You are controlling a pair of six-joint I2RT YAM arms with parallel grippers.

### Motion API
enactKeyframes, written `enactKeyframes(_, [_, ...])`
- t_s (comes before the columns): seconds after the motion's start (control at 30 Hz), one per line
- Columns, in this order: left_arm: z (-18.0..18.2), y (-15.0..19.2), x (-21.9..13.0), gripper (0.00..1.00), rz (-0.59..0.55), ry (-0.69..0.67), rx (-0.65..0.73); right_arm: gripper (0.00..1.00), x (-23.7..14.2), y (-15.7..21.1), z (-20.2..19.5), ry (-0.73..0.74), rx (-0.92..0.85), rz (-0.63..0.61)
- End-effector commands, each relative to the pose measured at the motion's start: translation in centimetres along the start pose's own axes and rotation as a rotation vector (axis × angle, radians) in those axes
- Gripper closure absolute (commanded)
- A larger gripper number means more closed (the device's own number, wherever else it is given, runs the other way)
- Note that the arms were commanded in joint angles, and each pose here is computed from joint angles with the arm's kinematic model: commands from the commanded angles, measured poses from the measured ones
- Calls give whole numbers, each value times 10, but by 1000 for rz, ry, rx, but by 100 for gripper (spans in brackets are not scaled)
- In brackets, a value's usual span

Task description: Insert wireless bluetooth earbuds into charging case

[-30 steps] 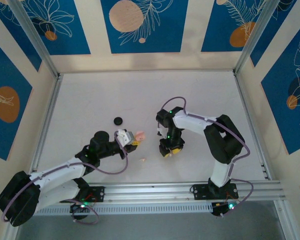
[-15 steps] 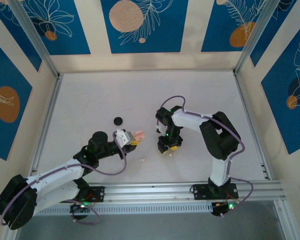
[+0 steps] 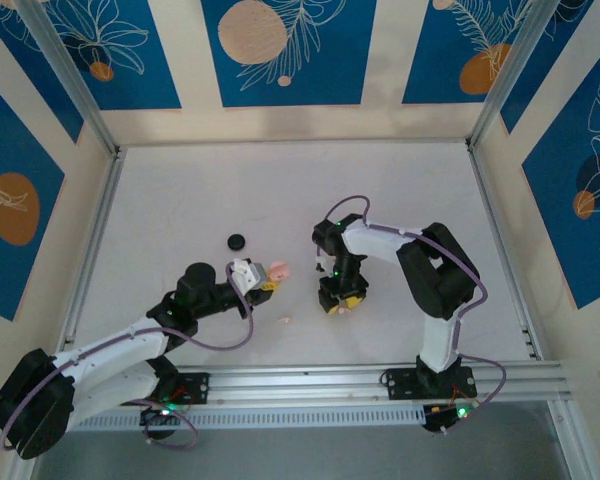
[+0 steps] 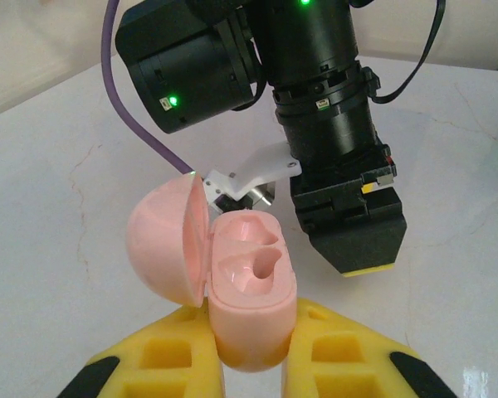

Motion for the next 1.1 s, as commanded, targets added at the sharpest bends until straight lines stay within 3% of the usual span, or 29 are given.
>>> enactKeyframes(0.0, [0,-3,1,84,-10,2,17,46,7,22,1,-10,53,95])
enactKeyframes(0.27, [0,-4,2,84,-15,5,16,50,-4,28,23,-105,36,65])
enactKeyframes(0.6, [-1,-4,0,85,-14,6,13,50,-34,22,1,0,122,-21])
enactKeyframes(1.07, [-1,-2,-2,85,-7,3,14,61,-9,13,14,-52,189,10])
Point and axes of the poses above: each hand's point on the last joint's axis, 136 mm out from that joint toward the fingers, its own x axis out along the fingers, its own z axis along the line the jaws close on, y = z × x, the point moved 3 cm from there along -x, back along the fingers, and after that the axes turned 12 degrees about x, right-handed, at the moved point
